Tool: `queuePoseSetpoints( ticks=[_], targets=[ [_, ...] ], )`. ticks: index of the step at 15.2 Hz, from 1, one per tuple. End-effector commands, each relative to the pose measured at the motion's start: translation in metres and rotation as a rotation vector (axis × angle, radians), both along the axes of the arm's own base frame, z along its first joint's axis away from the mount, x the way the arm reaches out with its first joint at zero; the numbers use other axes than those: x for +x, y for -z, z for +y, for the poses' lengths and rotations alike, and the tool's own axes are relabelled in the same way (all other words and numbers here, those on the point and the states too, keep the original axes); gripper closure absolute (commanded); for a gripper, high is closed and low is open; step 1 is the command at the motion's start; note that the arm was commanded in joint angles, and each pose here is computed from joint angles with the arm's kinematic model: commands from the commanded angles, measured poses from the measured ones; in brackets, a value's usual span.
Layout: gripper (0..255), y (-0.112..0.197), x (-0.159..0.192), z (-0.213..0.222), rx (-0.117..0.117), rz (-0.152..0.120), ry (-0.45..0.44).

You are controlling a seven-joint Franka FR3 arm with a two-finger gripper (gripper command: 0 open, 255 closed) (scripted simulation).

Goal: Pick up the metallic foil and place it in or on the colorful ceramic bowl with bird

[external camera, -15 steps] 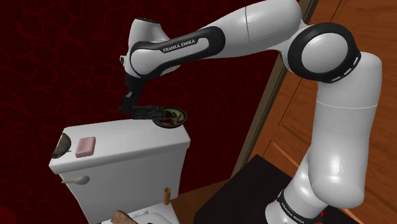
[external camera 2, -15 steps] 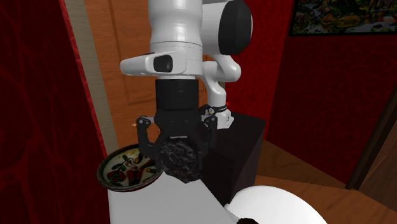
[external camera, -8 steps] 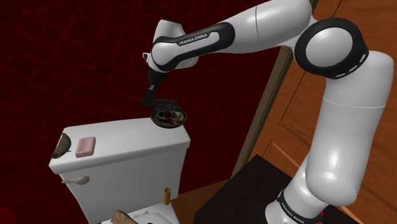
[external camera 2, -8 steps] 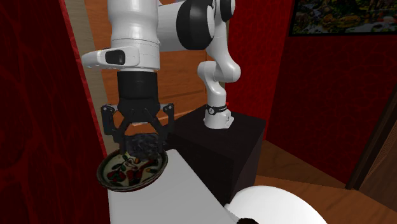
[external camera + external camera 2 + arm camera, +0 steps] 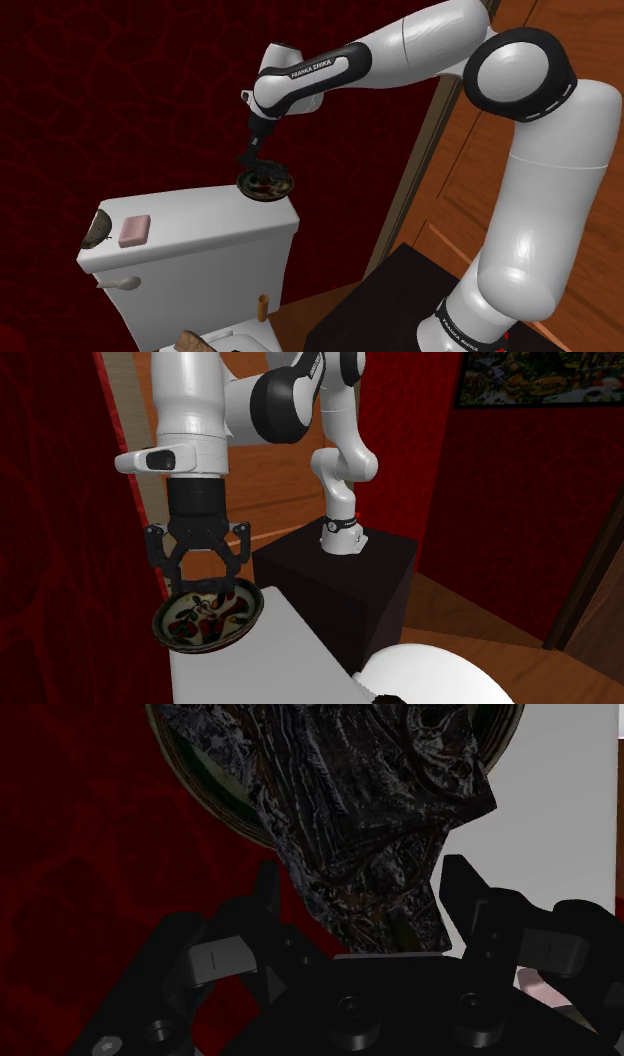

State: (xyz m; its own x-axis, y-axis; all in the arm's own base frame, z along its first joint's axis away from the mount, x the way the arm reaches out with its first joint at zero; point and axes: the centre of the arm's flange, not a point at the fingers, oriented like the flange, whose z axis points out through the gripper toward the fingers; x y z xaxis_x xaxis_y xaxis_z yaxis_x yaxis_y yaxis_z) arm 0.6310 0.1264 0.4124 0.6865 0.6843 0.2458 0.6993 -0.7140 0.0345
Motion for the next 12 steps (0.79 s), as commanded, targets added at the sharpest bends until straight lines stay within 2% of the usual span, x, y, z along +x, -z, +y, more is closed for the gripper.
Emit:
queuePoseSetpoints(
  ticks=[1,9,12],
  targets=[
    [255,0.011,-0.001,0.0,0.0,0.0,0.0],
    [255,0.053,-0.001,0.0,0.0,0.0,0.0],
    [255,0.057,-0.001,0.0,0.0,0.0,0.0]
  ],
)
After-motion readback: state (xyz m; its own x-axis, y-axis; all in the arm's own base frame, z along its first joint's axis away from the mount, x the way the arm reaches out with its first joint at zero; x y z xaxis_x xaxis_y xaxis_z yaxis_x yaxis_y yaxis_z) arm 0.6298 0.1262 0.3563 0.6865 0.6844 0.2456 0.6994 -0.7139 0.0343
